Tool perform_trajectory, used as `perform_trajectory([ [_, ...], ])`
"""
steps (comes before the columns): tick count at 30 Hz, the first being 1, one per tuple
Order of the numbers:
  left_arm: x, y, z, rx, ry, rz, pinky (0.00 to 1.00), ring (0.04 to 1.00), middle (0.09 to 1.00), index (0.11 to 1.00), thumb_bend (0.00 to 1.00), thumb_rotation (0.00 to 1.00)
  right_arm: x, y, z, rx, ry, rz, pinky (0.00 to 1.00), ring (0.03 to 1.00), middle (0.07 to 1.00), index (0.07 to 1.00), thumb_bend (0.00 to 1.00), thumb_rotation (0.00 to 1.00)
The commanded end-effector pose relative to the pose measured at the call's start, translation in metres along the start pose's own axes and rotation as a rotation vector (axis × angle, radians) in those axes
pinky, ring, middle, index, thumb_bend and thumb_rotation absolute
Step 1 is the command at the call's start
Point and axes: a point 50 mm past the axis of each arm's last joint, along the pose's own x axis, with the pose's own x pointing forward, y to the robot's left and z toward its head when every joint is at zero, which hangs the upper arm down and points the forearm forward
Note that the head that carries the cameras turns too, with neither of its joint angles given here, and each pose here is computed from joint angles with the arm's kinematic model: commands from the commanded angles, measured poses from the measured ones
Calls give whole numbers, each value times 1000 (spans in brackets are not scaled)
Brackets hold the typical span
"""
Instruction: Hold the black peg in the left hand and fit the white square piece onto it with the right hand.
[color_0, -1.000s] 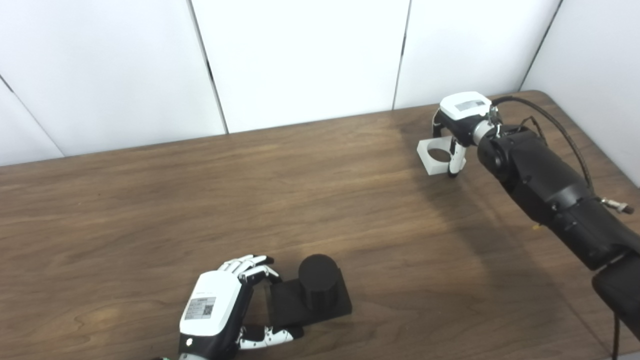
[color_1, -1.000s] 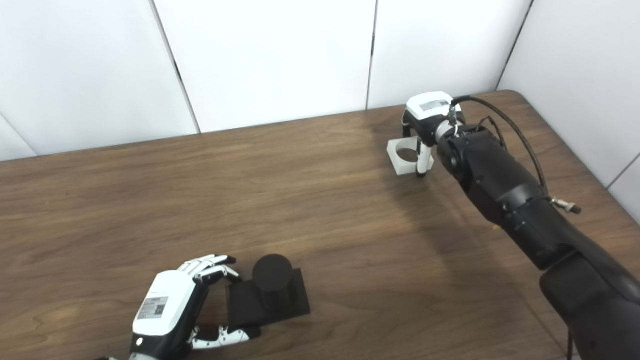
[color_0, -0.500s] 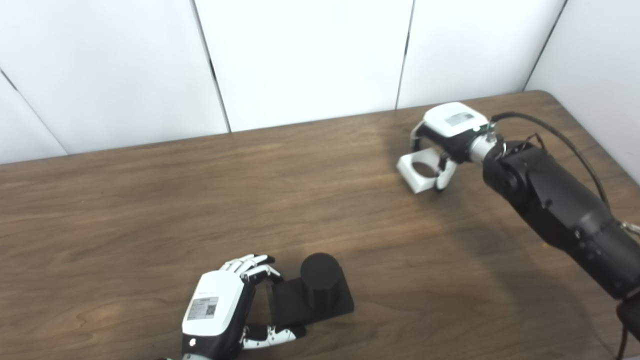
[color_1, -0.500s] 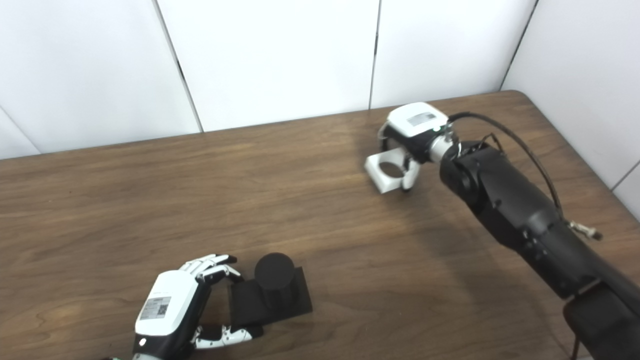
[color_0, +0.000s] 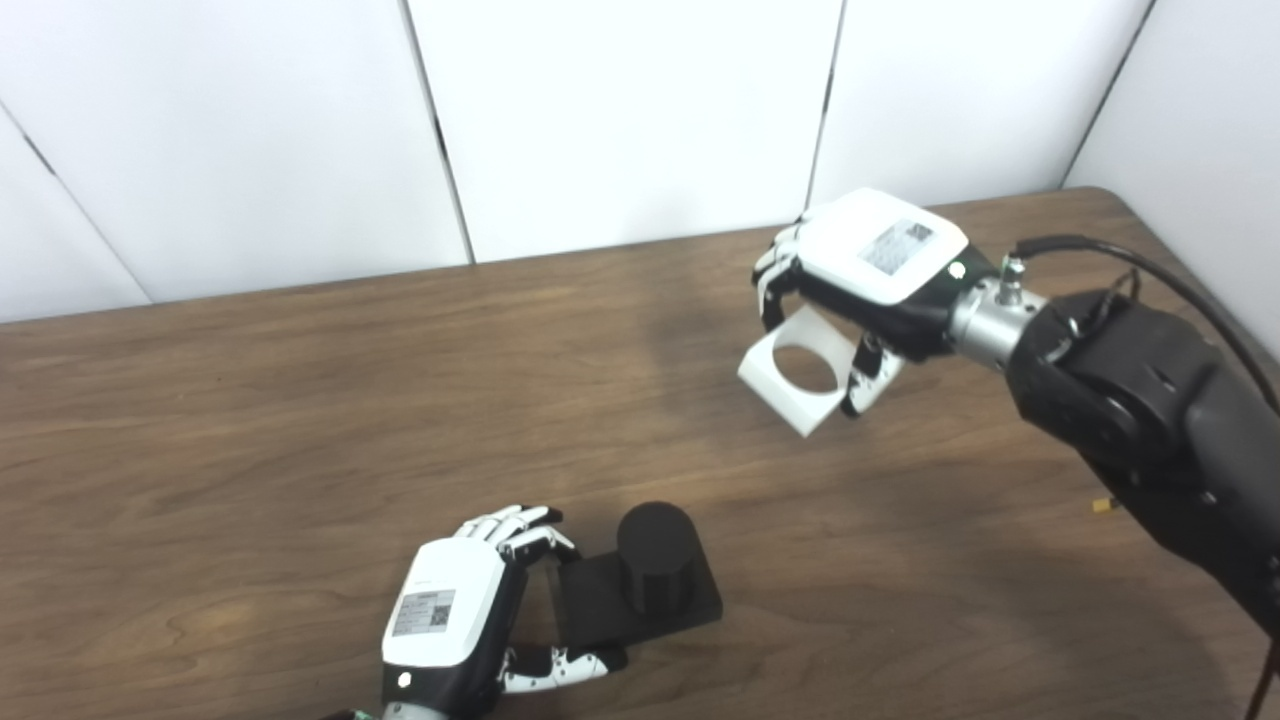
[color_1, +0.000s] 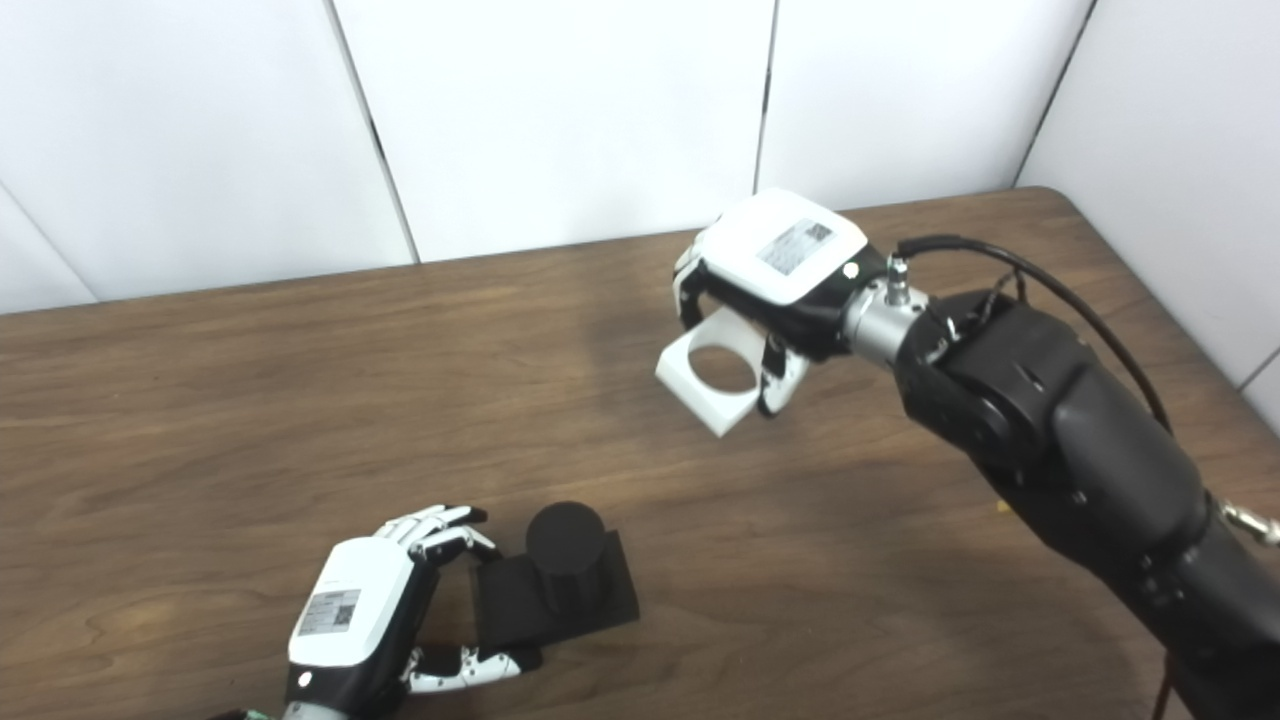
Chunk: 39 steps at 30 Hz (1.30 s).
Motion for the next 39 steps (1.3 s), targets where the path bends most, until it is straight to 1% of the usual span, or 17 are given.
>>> perform_trajectory([
  [1, -9, -23, 1, 43, 25, -156, 818, 838, 811, 488, 517, 49, -6, -22, 7, -11, -19, -64, 864, 821, 779, 484, 525, 135],
  [6, -6, -23, 3, 38, 23, -152, 817, 835, 810, 488, 517, 50, -13, -36, 30, 10, -88, -83, 866, 817, 775, 484, 524, 135],
  [9, -5, -22, 4, 32, 22, -154, 822, 837, 812, 488, 517, 49, -16, -44, 40, 17, -132, -79, 866, 821, 774, 484, 524, 135],
  [14, -3, -22, 6, 44, 22, -156, 824, 839, 815, 488, 516, 50, -19, -56, 56, 31, -191, -77, 868, 820, 770, 484, 524, 135],
  [17, -1, -21, 7, 49, 19, -158, 823, 841, 819, 489, 515, 51, -17, -60, 61, 43, -220, -64, 869, 819, 770, 484, 524, 133],
  [20, -1, -21, 8, 43, 19, -157, 820, 840, 817, 488, 515, 51, -13, -59, 64, 76, -241, -49, 853, 814, 766, 484, 524, 134],
  [25, 0, -21, 10, 41, 16, -152, 816, 837, 814, 488, 515, 52, -8, -55, 68, 70, -257, -19, 832, 811, 760, 483, 525, 139],
  [32, 1, -20, 13, 46, 21, -154, 821, 841, 814, 488, 515, 53, -7, -44, 72, 92, -271, 43, 870, 832, 777, 484, 524, 138],
  [39, 2, -18, 17, 50, 21, -161, 826, 845, 819, 489, 514, 54, 0, -33, 79, 75, -292, 106, 887, 846, 781, 485, 523, 139],
])
